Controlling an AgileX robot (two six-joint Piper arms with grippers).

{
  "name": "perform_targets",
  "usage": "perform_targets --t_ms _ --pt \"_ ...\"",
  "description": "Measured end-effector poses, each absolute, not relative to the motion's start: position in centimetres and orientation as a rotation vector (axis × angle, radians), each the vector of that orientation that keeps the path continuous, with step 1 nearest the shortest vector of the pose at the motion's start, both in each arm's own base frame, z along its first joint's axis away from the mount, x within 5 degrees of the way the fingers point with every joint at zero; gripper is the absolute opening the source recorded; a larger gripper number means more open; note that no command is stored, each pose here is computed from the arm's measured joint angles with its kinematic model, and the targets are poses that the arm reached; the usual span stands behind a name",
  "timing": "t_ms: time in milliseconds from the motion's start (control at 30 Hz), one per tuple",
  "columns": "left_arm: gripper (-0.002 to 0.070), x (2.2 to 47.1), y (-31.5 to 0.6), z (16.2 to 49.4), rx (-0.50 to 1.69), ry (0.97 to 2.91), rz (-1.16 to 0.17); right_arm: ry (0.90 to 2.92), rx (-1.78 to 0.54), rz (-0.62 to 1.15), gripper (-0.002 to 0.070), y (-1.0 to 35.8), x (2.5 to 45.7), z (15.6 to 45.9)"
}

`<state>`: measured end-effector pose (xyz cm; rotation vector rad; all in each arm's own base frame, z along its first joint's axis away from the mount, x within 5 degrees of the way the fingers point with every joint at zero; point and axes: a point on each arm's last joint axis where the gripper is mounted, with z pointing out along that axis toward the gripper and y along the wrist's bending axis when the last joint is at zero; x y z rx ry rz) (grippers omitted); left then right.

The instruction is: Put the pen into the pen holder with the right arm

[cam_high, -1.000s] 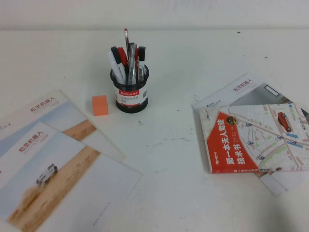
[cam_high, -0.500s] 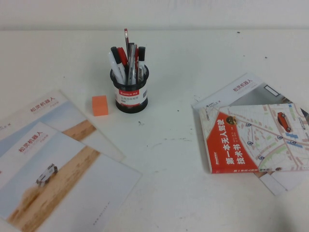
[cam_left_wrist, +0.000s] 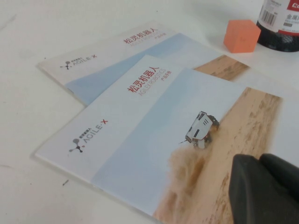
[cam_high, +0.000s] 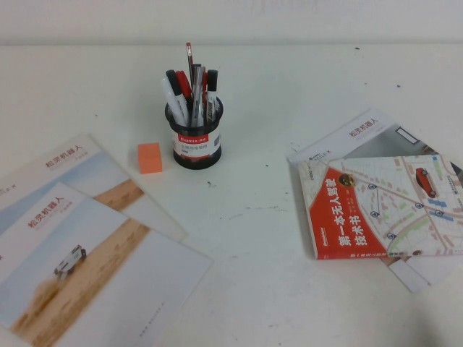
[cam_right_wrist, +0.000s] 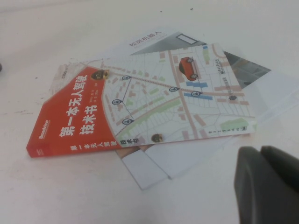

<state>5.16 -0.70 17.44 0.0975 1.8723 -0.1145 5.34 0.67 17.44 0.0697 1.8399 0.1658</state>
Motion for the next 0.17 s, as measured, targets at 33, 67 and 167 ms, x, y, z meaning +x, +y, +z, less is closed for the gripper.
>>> perform_targets --t_ms 33,67,167 --pt "-0.0001 5.16 -0.7 17.44 0.098 1.872 -0.115 1.84 0.069 0.164 -0.0019 0.67 5.34 17.44" --pt "-0.0001 5.16 -0.7 17.44 0.098 1.872 -0.115 1.84 0.069 0.164 -0.0019 0.67 5.34 17.44" --pt "-0.0001 5.16 -0.7 17.44 0.098 1.872 -0.115 1.84 0.069 0.165 -0.0019 0.67 5.34 17.44"
